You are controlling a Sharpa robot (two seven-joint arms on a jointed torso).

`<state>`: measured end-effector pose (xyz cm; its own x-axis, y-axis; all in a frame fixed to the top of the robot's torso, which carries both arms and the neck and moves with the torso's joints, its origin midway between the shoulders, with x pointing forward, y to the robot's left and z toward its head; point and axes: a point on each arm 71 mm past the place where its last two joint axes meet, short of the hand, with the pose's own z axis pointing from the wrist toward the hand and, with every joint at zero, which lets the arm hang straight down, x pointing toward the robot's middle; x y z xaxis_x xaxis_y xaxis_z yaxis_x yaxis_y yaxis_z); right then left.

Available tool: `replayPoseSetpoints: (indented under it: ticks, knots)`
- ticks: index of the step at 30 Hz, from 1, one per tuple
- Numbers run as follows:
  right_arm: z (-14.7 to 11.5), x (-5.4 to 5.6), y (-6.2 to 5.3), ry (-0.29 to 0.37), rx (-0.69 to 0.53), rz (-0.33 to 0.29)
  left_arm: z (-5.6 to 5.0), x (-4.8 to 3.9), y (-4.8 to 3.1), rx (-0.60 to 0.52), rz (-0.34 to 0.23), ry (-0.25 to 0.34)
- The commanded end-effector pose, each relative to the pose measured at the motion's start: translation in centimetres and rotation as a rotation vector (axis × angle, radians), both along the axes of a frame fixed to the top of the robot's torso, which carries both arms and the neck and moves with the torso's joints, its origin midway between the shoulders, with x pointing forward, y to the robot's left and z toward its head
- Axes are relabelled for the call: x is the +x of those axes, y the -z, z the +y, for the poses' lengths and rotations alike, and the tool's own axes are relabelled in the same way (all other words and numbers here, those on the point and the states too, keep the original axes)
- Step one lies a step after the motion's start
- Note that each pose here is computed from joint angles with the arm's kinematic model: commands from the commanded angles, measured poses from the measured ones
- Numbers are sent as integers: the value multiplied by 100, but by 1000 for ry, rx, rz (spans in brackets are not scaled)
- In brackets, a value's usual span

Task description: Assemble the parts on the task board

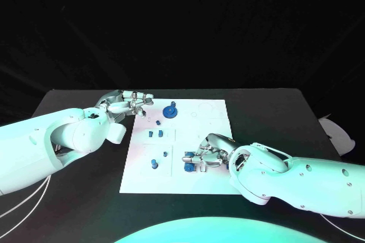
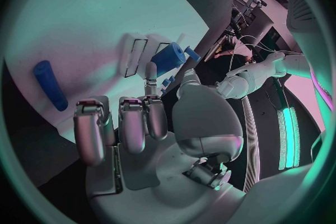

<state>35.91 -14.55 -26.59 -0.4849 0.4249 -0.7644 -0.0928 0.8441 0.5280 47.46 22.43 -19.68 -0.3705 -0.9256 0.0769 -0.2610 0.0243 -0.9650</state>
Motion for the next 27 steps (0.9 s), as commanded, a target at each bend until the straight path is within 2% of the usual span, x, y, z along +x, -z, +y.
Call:
replayPoseSetpoints:
  ticks: [1, 13, 27]
  knots:
    - [16, -9, -19, -13, -7, -26, -23, -7, -9, -8, -2, 18]
    - [-6, -98, -98, -50, -13, -59, -5, -12, -8, -7, 1, 17]
    - [-20, -133, -110, -70, -34, -59, 5, -12, -7, -5, 1, 16]
